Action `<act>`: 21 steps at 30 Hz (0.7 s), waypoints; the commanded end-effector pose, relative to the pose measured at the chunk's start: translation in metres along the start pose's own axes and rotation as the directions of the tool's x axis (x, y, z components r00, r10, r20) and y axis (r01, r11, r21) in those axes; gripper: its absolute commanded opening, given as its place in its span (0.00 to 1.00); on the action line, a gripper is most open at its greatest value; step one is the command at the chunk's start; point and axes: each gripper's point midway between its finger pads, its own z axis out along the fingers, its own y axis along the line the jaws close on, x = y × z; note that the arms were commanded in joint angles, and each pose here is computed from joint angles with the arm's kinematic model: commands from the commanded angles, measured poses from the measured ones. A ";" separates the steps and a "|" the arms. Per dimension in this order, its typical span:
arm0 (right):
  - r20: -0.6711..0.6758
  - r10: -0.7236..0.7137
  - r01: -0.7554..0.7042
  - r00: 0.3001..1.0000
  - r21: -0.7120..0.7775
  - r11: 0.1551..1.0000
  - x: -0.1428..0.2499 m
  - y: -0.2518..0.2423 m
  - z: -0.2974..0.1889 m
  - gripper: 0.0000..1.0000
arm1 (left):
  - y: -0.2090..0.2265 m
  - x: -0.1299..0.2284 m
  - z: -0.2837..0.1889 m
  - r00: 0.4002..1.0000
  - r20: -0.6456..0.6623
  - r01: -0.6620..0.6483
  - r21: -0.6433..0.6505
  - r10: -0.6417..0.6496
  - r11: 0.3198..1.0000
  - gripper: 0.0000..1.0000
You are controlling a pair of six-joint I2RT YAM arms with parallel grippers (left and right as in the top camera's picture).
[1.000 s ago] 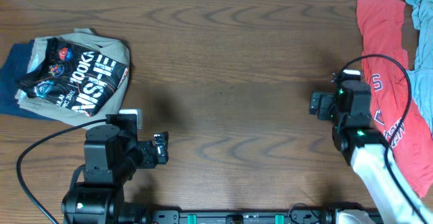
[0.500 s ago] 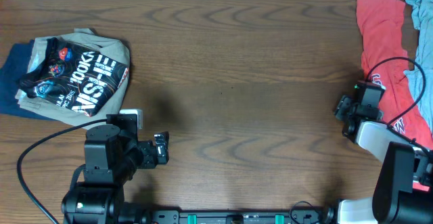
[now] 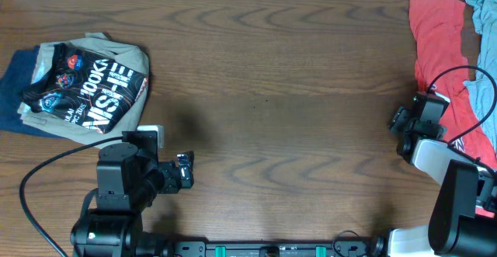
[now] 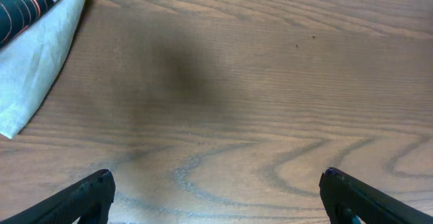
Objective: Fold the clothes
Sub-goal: 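Reach the right gripper to the red t-shirt at the right edge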
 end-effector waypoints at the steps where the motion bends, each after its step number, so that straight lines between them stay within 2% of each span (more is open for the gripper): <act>1: 0.004 0.039 -0.039 0.999 0.058 0.998 -0.005 -0.021 0.006 0.77 | -0.003 -0.005 -0.004 1.000 0.014 0.005 0.009 -0.005 1.000 0.98; 10: -0.068 0.065 -0.063 0.996 0.025 0.998 0.014 -0.025 0.022 0.71 | -0.003 -0.006 -0.004 1.000 0.015 0.004 0.009 -0.004 1.000 0.98; 13: -0.078 0.062 -0.060 0.995 0.027 0.998 0.017 -0.025 0.024 0.65 | -0.003 -0.006 -0.004 1.000 0.015 0.004 0.009 -0.004 1.000 0.98; 15: -0.074 0.063 -0.061 0.995 0.026 0.998 0.016 -0.025 0.024 0.63 | -0.003 -0.006 -0.004 1.000 0.015 0.004 0.009 -0.004 1.000 0.98; 18: -0.057 0.069 -0.070 0.996 -0.005 0.998 0.011 -0.019 0.023 0.65 | -0.003 -0.006 -0.004 1.000 0.015 0.004 0.009 -0.004 1.000 0.98; 21: -0.041 0.076 -0.079 0.996 -0.066 0.995 0.004 -0.009 0.020 0.61 | -0.003 -0.006 -0.004 1.000 0.015 0.004 0.009 -0.004 1.000 0.98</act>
